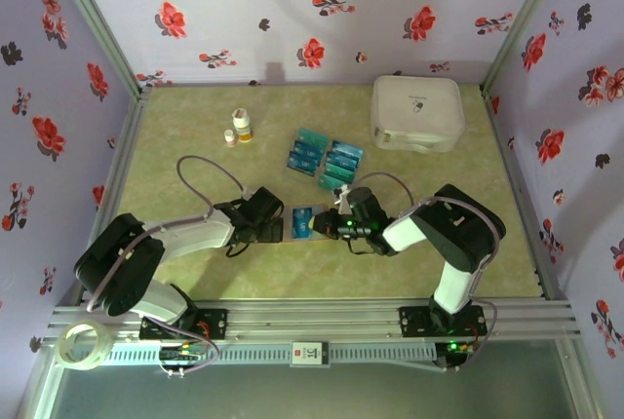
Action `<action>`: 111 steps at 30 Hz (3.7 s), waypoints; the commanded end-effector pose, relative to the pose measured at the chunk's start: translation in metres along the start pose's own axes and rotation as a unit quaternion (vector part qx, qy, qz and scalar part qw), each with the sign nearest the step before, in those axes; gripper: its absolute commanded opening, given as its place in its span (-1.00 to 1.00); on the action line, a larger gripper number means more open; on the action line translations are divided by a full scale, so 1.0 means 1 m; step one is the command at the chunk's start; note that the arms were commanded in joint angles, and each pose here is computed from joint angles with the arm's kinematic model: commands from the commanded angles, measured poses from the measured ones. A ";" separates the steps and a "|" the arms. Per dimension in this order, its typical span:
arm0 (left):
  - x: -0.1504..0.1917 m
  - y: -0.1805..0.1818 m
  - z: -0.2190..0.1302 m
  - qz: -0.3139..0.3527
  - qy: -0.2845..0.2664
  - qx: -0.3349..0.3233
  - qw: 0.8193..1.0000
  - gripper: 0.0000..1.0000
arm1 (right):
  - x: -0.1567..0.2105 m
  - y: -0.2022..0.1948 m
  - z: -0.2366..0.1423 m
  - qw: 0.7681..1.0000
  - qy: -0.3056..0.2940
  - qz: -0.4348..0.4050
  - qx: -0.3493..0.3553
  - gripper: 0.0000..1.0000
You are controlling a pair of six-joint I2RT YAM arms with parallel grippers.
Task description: Put the credit cards into the card holder
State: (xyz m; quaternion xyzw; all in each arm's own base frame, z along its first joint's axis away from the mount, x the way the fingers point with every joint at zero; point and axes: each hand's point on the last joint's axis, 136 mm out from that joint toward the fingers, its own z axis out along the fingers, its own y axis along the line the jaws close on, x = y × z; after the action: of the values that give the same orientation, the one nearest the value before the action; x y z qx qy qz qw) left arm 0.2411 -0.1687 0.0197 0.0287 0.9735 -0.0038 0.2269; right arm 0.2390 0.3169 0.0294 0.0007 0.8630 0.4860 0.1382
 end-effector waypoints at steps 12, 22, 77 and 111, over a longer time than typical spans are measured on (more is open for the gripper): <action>0.010 0.012 0.010 0.003 0.012 -0.024 1.000 0.99 | 0.006 -0.015 0.005 0.999 0.024 0.006 0.025 -0.83; 0.010 0.011 0.010 -0.002 0.010 -0.022 1.000 0.99 | -0.001 -0.007 -0.004 0.998 0.026 -0.022 0.053 -0.27; -0.011 0.034 0.011 -0.034 0.021 -0.038 0.998 0.99 | -0.012 0.001 0.006 0.949 0.060 -0.155 0.270 -0.89; -0.005 0.042 0.009 -0.041 0.022 -0.052 0.998 0.99 | -0.015 0.044 0.020 0.959 0.046 -0.171 0.223 -0.89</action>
State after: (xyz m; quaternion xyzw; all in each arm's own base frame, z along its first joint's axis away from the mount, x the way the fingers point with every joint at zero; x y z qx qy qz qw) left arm 0.2568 -0.1410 0.0173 -0.0125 0.9775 0.0146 0.2099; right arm 0.2521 0.3566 0.0402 -0.1430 0.9481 0.2394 0.1528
